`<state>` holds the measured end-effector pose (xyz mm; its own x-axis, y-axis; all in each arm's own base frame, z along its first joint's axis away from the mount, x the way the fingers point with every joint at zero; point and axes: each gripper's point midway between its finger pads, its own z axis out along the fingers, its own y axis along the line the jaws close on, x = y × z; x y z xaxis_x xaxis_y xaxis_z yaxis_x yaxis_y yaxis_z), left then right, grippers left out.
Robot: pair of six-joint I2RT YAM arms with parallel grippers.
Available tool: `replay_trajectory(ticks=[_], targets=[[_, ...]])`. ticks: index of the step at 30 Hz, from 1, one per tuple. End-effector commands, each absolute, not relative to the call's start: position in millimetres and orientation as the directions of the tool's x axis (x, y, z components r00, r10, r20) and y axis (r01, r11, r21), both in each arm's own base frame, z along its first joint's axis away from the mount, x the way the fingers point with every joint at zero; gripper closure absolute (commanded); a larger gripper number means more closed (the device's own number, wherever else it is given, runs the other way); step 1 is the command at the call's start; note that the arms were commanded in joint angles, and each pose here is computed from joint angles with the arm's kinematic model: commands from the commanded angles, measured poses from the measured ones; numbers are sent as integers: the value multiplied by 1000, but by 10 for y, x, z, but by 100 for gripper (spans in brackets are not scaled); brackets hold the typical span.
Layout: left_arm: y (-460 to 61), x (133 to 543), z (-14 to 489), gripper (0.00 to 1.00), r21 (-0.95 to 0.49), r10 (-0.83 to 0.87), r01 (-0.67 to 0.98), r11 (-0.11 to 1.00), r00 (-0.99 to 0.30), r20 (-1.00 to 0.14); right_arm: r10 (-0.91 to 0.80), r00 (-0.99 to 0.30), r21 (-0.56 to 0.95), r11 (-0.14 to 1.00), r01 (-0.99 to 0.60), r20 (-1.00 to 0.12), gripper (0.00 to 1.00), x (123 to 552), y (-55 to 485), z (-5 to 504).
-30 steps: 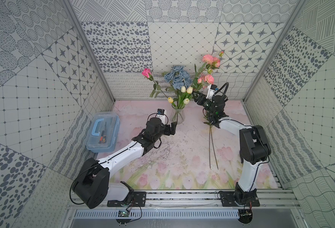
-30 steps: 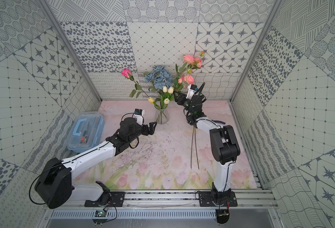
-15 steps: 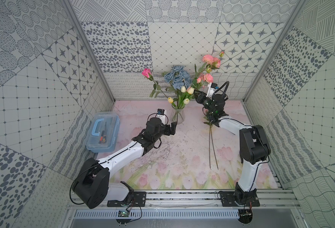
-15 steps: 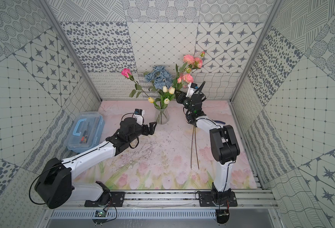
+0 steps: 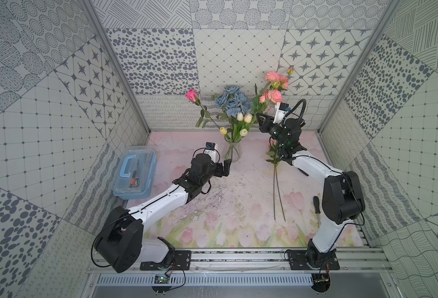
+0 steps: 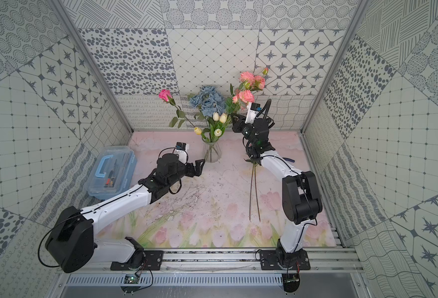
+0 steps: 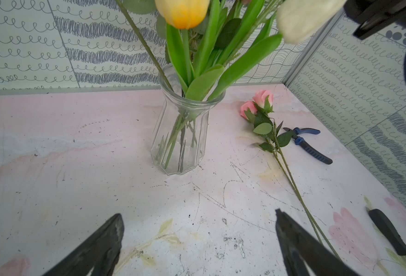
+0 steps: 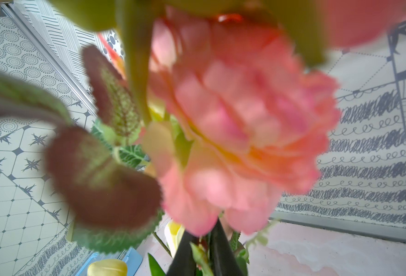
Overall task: Pick out pink flowers from the vase
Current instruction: Pick up the flower from the vase, then place the flower at the center of the board.
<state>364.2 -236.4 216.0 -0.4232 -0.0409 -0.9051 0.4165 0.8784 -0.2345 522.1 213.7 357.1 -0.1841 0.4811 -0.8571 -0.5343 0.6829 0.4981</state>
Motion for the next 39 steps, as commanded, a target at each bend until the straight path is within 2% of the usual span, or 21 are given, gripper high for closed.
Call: replay_trajectory(ticks=[1, 15, 25, 32, 39], targets=[[-2366, 3666, 2287, 1, -233, -51, 426, 874, -397, -916, 455, -77, 414, 712, -568, -887, 87, 5085, 2086, 3932], [-2350, 3654, 2279, 1, -232, -52, 423, 876, -396, -917, 383, 56, 283, 766, -577, -922, 90, 4760, 1951, 4517], [-2364, 3663, 2283, 1, -242, -63, 424, 873, -395, -916, 320, 157, 183, 809, -559, -935, 91, 4325, 1775, 4992], [-2371, 3661, 2301, 1, -250, -71, 426, 870, -394, -916, 270, 197, 147, 865, -479, -943, 93, 3937, 1508, 5279], [-2384, 3662, 2312, 1, -258, -77, 429, 866, -395, -915, 230, 169, 162, 926, -342, -958, 95, 3569, 1126, 5408]])
